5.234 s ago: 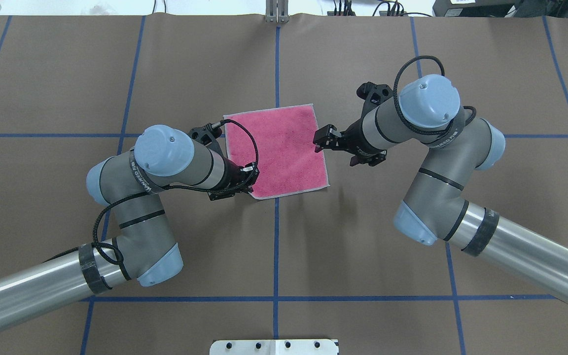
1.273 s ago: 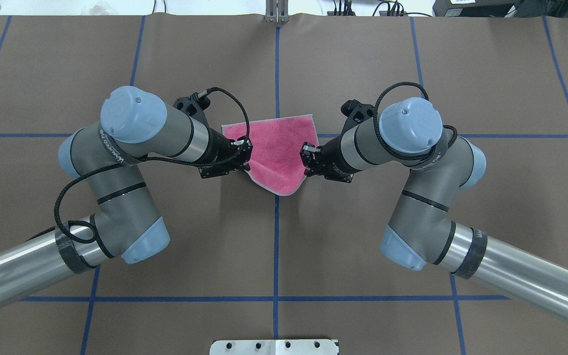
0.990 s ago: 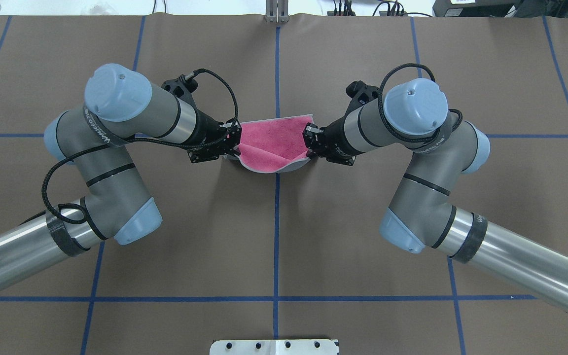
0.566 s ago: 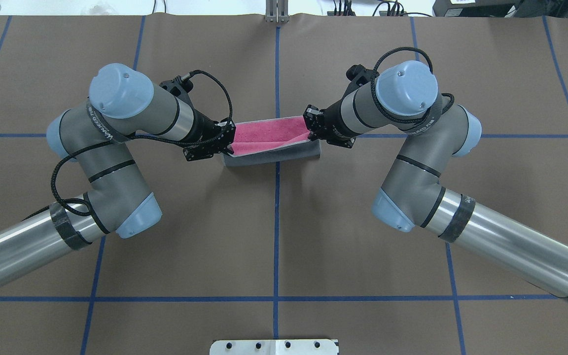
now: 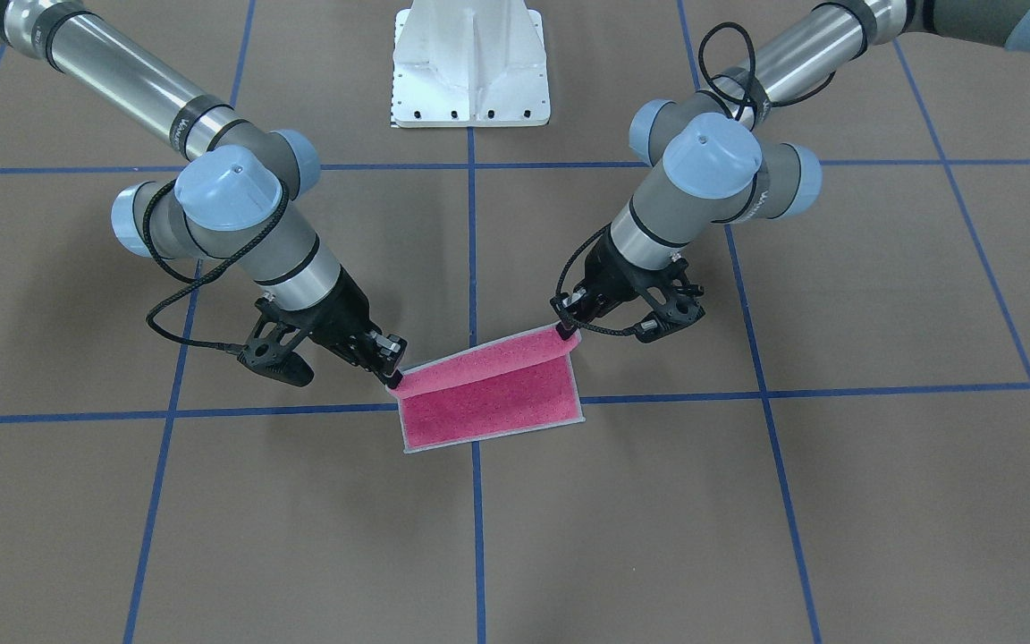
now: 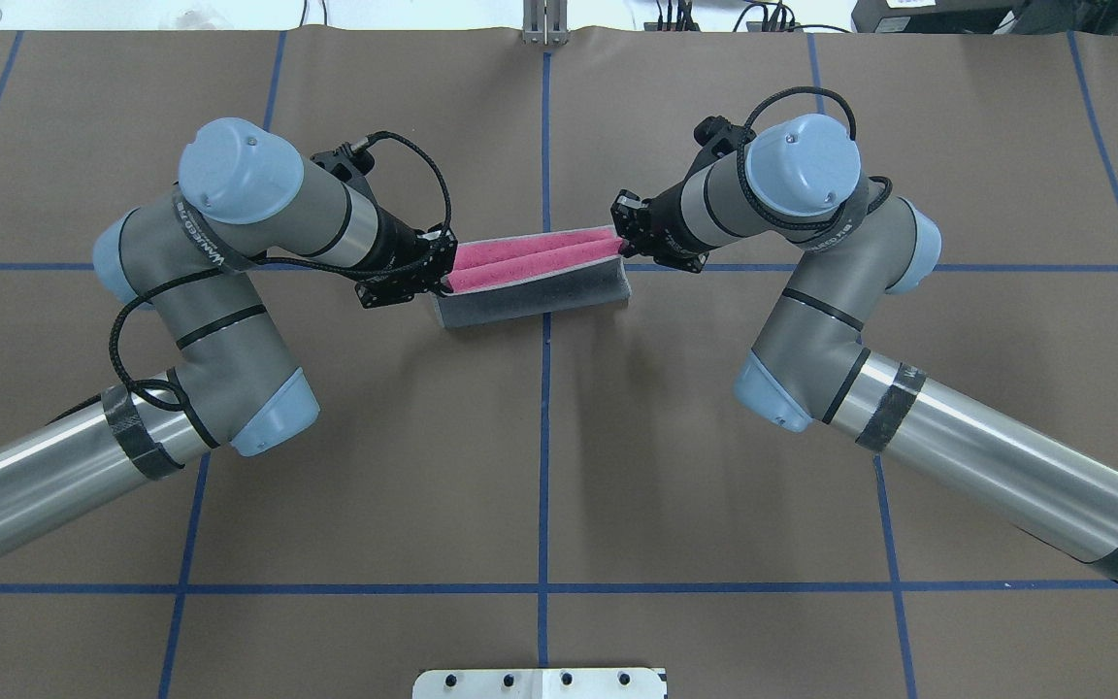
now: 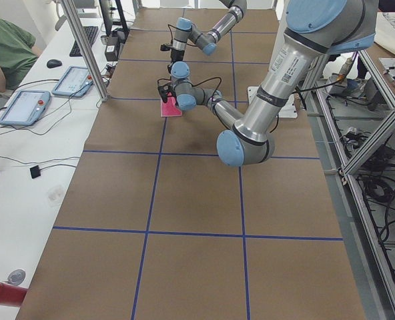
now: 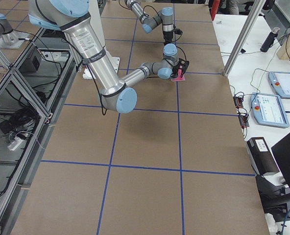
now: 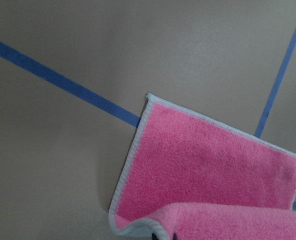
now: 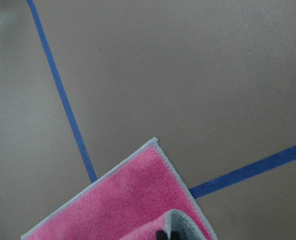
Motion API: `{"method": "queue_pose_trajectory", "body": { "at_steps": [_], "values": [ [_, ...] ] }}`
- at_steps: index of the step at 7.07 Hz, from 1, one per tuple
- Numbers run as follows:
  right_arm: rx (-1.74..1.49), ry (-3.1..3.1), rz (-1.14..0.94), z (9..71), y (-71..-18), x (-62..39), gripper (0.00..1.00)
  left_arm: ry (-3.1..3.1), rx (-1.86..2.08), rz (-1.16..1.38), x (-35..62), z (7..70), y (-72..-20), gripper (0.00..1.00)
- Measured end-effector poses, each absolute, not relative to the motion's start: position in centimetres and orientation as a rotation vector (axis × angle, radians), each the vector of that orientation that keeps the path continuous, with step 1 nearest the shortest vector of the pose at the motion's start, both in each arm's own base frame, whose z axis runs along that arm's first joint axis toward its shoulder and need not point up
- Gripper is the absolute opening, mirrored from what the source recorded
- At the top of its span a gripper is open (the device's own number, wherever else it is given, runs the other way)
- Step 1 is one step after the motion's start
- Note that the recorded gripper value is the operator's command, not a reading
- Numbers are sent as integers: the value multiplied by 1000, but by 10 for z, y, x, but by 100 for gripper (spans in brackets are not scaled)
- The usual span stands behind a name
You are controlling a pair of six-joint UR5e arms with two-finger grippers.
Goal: Fold towel twice with both arms
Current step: 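Lay the folded edge down and open both grippers, raising them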
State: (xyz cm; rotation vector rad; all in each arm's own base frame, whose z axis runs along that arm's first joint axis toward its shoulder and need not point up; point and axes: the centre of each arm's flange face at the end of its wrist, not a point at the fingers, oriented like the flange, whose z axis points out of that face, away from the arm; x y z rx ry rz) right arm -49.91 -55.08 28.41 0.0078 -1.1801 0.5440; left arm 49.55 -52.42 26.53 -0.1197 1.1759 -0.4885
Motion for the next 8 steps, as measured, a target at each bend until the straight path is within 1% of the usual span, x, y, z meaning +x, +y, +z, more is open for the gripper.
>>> {"method": "queue_pose_trajectory", "body": {
  "at_steps": [4, 8],
  "values": [
    [22, -1193, 546, 269, -557, -504, 0, 1145, -104, -529, 516, 263, -548, 0],
    [38, -1175, 564, 265, -571, -518, 0, 1126, -102, -543, 520, 270, -553, 0]
  ]
}}
